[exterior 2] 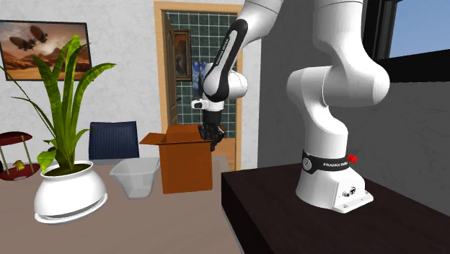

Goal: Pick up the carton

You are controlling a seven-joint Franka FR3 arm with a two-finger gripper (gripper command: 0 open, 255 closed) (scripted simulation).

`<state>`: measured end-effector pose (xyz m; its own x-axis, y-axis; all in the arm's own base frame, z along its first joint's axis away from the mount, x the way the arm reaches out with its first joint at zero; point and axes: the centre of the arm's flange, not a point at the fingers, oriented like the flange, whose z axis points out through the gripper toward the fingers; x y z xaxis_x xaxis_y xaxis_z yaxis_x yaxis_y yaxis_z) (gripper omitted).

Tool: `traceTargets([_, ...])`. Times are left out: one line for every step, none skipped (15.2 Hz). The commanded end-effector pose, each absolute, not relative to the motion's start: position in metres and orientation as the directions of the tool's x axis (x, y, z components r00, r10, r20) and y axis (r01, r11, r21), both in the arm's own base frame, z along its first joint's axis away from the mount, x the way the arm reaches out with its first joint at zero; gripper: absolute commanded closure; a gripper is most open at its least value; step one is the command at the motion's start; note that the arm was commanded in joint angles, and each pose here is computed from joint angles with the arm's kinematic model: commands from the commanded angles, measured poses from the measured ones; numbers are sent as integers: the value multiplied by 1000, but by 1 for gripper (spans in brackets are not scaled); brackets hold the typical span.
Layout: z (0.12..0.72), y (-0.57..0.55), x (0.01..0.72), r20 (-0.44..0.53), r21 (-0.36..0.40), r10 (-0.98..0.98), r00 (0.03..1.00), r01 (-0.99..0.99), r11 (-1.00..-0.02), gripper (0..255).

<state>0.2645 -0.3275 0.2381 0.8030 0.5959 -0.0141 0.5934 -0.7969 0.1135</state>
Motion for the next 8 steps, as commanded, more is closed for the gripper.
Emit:
traceTargets([247, -328, 265, -28, 111, 605, 795, 604, -789, 255])
traceTargets([252, -328, 265, -28, 111, 605, 795, 604, -789, 255])
traceTargets([257, -328, 265, -28, 111, 605, 795, 604, -789, 255])
traceTargets([263, -328, 265, -28, 111, 605, 795, 604, -789, 255])
traceTargets([268, -328, 265, -28, 111, 605, 795, 604, -789, 255])
traceTargets([273, -328, 265, -28, 111, 605, 795, 604, -789, 255])
traceTargets([278, -328, 265, -28, 111, 605, 795, 604, -789, 255])
traceTargets([284, -328, 265, -28, 111, 605, 795, 604, -789, 255])
